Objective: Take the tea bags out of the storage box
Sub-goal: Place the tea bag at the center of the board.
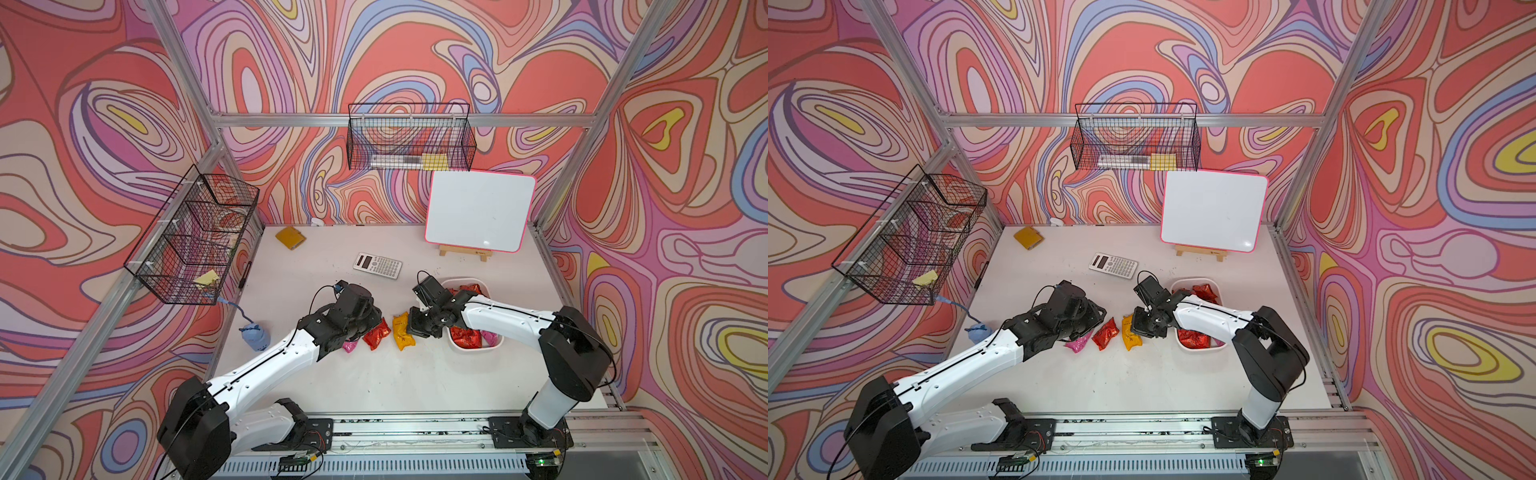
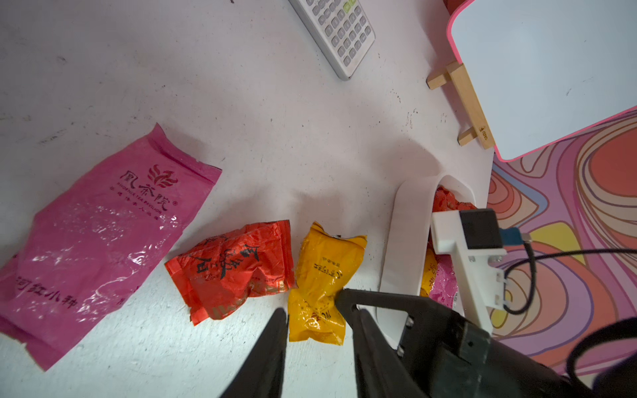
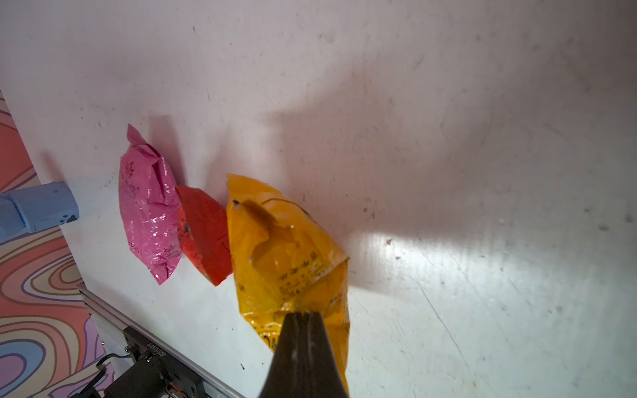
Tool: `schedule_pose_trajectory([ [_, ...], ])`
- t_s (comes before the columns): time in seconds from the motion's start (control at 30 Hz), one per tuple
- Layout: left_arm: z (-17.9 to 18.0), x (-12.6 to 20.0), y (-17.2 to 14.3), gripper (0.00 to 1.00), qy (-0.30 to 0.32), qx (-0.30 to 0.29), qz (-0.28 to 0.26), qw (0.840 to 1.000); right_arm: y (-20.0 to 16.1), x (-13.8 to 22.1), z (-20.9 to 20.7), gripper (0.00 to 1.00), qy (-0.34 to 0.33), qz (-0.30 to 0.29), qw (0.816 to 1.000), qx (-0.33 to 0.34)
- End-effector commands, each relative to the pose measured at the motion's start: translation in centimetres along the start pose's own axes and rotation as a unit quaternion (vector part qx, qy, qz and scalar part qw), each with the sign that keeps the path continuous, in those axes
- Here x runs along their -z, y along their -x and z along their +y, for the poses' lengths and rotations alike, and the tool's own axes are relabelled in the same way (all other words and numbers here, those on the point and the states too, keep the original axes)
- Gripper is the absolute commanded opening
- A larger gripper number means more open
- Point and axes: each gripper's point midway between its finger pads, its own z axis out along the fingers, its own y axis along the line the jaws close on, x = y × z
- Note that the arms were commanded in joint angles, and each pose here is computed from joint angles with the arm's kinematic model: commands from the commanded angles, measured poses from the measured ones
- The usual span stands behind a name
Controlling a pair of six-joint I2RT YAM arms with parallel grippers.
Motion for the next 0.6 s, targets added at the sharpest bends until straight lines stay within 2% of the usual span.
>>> schedule_pose_trajectory([
  [0.0,-1.1,0.5,0.2,0.37,-0.014,-0.017,0.007,1.000,0.0,-0.9,1.1,0.00,0.029,0.002,1.000,0.002],
  [0.03,-1.4,0.5,0.2,0.38,-0.021,-0.017,0.009,1.000,0.1,-0.8,1.0,0.03,0.028,0.000,1.000,0.005],
  [0.1,-2.2,0.5,0.2,0.39,-0.036,-0.019,0.011,0.999,0.4,0.0,1.0,0.16,0.021,-0.012,1.000,0.015],
  [0.17,-3.1,0.4,0.2,0.41,-0.047,-0.028,0.012,0.998,0.8,1.4,0.6,0.24,0.003,-0.032,0.999,0.026],
  [0.37,-7.6,0.6,-0.7,0.47,-0.083,-0.069,0.028,0.994,3.4,8.9,-1.8,0.38,-0.092,-0.129,0.986,0.049],
  [0.43,-9.6,0.5,-1.5,0.49,-0.092,-0.091,0.034,0.991,4.3,12.2,-3.5,0.38,-0.126,-0.174,0.976,0.039],
  [0.53,-12.1,-0.8,-4.0,0.50,-0.103,-0.120,0.065,0.985,5.1,18.6,-6.6,0.35,-0.202,-0.267,0.942,0.032],
  [0.57,-13.9,-1.3,-4.9,0.51,-0.124,-0.131,0.075,0.981,5.1,20.7,-7.6,0.36,-0.225,-0.295,0.928,0.028],
])
